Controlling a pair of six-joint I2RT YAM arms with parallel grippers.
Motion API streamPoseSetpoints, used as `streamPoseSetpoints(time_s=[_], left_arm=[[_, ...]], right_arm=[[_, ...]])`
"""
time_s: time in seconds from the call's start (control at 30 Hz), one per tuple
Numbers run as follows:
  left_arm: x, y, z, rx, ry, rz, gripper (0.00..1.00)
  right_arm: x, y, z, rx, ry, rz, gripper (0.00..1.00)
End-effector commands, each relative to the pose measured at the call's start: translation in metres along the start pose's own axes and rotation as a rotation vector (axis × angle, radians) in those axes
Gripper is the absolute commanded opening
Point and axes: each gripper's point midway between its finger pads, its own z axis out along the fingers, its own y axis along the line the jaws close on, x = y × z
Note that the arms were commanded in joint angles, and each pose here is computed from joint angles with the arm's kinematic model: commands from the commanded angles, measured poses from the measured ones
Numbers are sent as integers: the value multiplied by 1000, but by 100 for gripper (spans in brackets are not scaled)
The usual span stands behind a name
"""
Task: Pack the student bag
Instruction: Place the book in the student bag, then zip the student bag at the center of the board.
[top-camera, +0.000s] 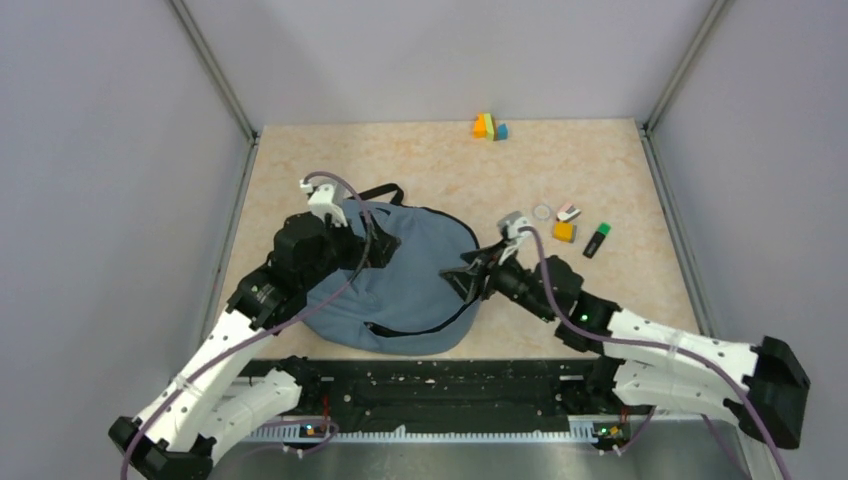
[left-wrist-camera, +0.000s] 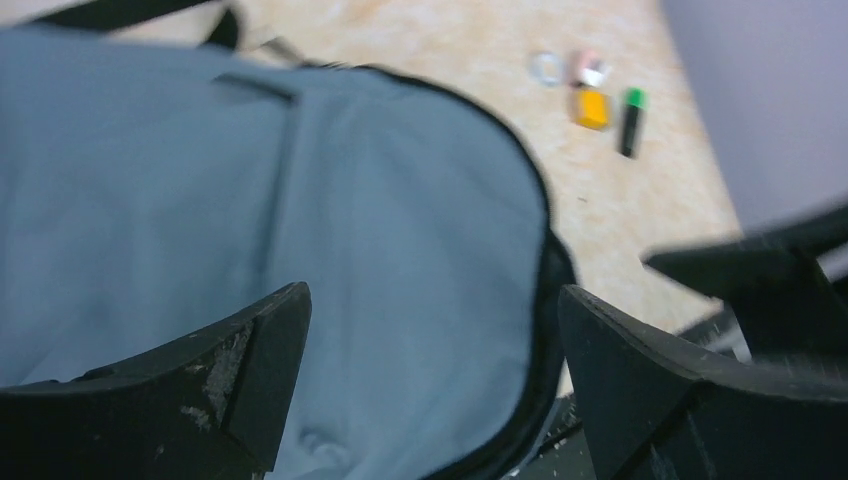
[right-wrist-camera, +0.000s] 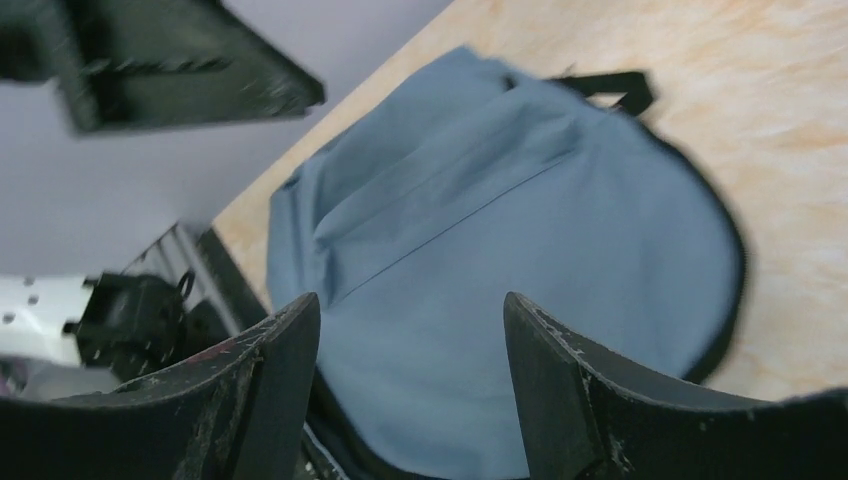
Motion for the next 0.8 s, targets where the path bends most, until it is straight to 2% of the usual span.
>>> streamPoseSetpoints(time_s=[0.0,0.07,0.23,0.3,0.6,0.77], left_arm=[[31,69,-5,-266,45,-248,98],[39,90,-7,-334,35,-299,98],[48,145,-28,-605,-22,-356,98],[53,157,-36,-661,-55,-382,98],[93,179,-60,-753,-132,-556,97],[113,183,-68,-751,-155,-604,97]], right_arm=[[18,64,26,-221,86,22,64],[43,78,37,-252,164,64,62],[79,105,55,-259,258,198,54],[94,117,58,-268,300,207,53],[144,128,71,-168,431,216,41],[153,138,75,-150,456,210,40]])
